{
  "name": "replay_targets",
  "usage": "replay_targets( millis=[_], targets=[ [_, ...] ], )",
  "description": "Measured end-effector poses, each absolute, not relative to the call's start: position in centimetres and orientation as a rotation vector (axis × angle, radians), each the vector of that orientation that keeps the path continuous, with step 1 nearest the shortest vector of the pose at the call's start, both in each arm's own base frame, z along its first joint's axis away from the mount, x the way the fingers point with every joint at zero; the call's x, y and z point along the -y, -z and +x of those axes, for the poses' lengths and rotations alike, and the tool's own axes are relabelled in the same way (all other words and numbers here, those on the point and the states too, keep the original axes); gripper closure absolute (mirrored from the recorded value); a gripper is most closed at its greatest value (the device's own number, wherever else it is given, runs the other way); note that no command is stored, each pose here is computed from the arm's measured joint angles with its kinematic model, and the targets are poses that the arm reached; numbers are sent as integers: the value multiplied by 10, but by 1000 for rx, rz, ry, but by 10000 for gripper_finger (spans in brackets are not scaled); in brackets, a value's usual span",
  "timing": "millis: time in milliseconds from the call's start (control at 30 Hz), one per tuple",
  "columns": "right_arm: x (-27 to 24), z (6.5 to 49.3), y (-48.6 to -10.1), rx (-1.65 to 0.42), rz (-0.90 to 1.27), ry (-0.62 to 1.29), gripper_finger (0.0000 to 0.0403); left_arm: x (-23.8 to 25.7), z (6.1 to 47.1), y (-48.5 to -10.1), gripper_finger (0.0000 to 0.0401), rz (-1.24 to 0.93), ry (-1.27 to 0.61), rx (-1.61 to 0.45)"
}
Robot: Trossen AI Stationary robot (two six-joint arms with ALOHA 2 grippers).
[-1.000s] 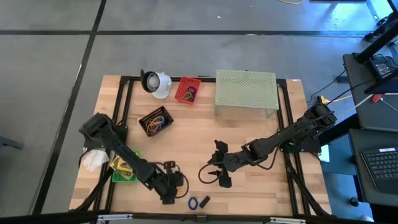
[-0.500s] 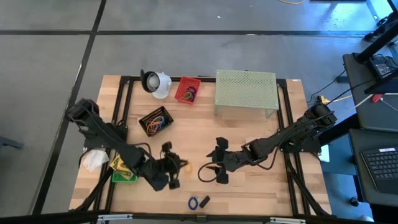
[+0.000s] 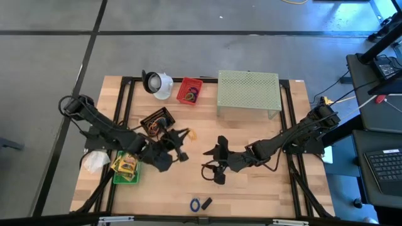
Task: Pick & Place Office Desk Supplies
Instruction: Put the yellow spring keychain into the red bin
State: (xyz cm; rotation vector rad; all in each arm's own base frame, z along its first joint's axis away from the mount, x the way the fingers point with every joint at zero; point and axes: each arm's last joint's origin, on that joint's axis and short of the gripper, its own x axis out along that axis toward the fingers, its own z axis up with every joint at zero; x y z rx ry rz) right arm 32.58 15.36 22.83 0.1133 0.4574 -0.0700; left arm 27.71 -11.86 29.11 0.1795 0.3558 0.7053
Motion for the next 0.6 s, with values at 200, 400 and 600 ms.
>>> replay_targets(
  millis=[200, 400, 600],
  targets=[
    [-155, 329, -236, -375, 153, 54, 177, 76, 292, -290, 386, 255, -861, -406],
    [-156, 331, -240, -340, 170, 47, 177, 17, 302, -290, 386, 260, -1001, -486],
    [-156, 331, -239, -342, 152, 45, 177, -42, 309, -286, 386, 103, -997, -521]
  ],
)
